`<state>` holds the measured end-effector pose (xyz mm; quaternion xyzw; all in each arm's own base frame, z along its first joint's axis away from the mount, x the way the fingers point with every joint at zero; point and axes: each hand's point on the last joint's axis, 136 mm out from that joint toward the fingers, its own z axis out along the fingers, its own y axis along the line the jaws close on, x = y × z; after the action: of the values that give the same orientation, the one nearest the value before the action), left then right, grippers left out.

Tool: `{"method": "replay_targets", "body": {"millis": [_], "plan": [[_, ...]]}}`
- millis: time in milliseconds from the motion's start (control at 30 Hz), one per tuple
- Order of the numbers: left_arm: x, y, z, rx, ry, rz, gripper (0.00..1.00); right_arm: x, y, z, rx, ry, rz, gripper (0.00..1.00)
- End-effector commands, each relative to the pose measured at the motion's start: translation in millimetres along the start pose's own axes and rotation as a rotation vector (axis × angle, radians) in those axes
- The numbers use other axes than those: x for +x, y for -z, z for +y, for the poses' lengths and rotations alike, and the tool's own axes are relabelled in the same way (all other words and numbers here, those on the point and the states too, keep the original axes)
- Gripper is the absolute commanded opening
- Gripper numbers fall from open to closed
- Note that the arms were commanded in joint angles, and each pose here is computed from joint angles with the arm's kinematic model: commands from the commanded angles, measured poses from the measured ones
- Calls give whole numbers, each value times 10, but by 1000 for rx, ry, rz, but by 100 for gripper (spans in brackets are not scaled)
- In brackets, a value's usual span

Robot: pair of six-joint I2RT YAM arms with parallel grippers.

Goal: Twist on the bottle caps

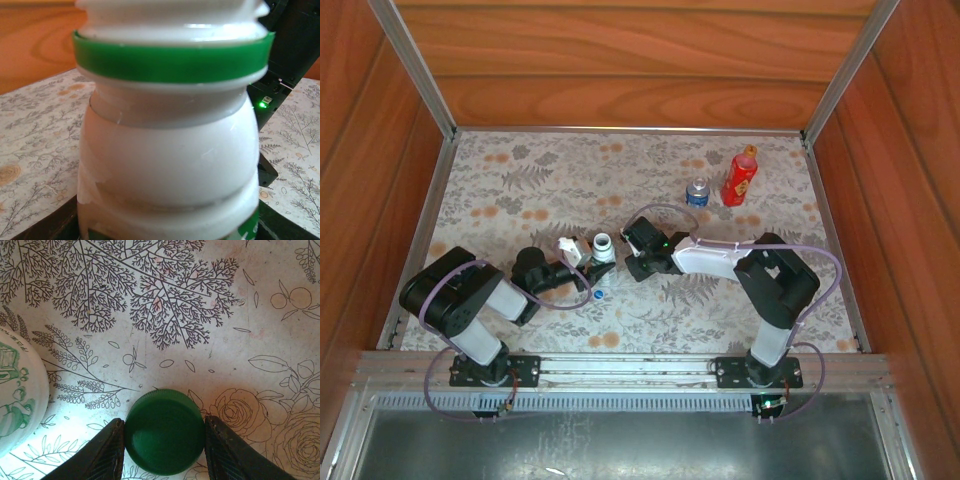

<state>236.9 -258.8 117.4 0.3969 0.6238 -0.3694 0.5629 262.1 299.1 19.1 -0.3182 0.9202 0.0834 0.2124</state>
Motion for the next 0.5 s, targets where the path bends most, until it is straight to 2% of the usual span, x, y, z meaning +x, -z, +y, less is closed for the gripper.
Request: {"method": "replay_targets", "body": {"millis": [0,367,467], "plan": [[82,-25,-66,34,19,30,57,-73,139,65,-20,-15,-19,45],[88,-27,-61,34,19,32,57,-158,405,32,-7,-22,-37,45],[91,-31,-64,36,19,33,57,-248,588,34,-13,-31,-59,45]]}}
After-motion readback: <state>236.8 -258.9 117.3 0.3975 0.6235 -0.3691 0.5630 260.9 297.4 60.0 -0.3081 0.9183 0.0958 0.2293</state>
